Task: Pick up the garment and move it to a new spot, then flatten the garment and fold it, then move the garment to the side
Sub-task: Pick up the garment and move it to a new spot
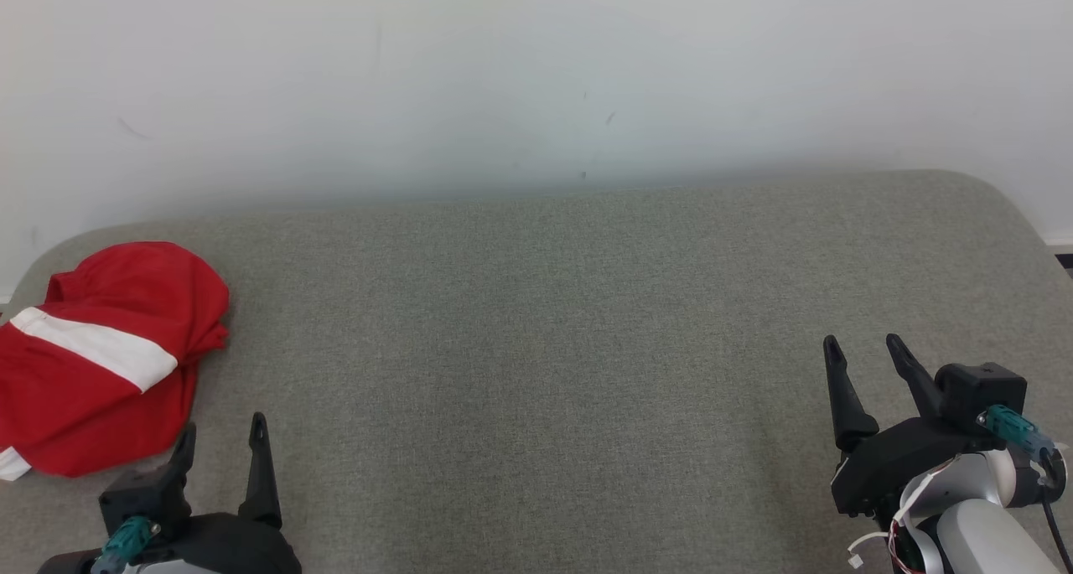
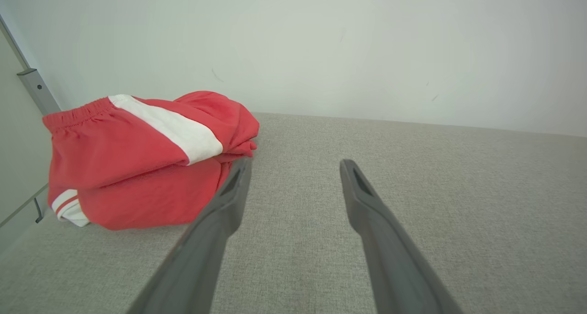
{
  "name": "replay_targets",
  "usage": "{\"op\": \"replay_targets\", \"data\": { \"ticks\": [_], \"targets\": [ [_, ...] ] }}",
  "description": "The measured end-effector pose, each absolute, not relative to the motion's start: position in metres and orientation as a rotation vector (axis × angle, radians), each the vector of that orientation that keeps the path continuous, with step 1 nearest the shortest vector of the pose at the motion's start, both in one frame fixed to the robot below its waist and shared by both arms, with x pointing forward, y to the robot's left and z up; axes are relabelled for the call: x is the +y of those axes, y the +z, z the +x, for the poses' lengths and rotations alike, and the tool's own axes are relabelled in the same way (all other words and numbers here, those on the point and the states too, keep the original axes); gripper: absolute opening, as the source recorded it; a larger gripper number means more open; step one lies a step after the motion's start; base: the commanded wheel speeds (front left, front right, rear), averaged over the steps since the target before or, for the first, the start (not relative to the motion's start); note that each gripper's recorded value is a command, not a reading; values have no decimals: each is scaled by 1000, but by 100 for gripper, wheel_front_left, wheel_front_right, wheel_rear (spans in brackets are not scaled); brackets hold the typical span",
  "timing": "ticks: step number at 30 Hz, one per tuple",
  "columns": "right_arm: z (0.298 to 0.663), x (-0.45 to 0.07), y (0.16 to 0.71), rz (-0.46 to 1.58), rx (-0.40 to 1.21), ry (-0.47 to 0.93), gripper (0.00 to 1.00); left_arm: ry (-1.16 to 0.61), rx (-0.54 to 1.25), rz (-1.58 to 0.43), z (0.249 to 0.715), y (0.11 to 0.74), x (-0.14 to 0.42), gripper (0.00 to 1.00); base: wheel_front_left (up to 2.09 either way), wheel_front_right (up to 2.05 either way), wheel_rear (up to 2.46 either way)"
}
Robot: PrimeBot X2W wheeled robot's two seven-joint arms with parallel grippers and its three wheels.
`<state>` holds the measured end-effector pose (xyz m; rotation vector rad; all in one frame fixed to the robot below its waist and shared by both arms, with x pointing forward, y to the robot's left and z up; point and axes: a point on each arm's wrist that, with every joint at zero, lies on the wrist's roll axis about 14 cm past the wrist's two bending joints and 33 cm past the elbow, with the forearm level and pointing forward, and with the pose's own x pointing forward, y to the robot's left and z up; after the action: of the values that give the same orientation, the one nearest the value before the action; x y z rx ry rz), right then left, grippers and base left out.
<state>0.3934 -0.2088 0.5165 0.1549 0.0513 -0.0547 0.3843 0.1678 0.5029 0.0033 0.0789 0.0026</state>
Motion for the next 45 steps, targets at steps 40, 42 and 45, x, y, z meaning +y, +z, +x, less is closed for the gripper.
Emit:
{"op": "replay_targets", "data": {
  "ticks": [40,42,45],
  "targets": [
    [412,-150,506,156,102,102,100,177,92,-23,354,505,222,100,0,0,0],
    [415,-140,506,154,105,128,100,201,90,-25,349,506,229,100,0,0,0],
    [418,-130,506,151,107,157,100,224,92,-30,343,505,236,100,0,0,0]
  ]
}}
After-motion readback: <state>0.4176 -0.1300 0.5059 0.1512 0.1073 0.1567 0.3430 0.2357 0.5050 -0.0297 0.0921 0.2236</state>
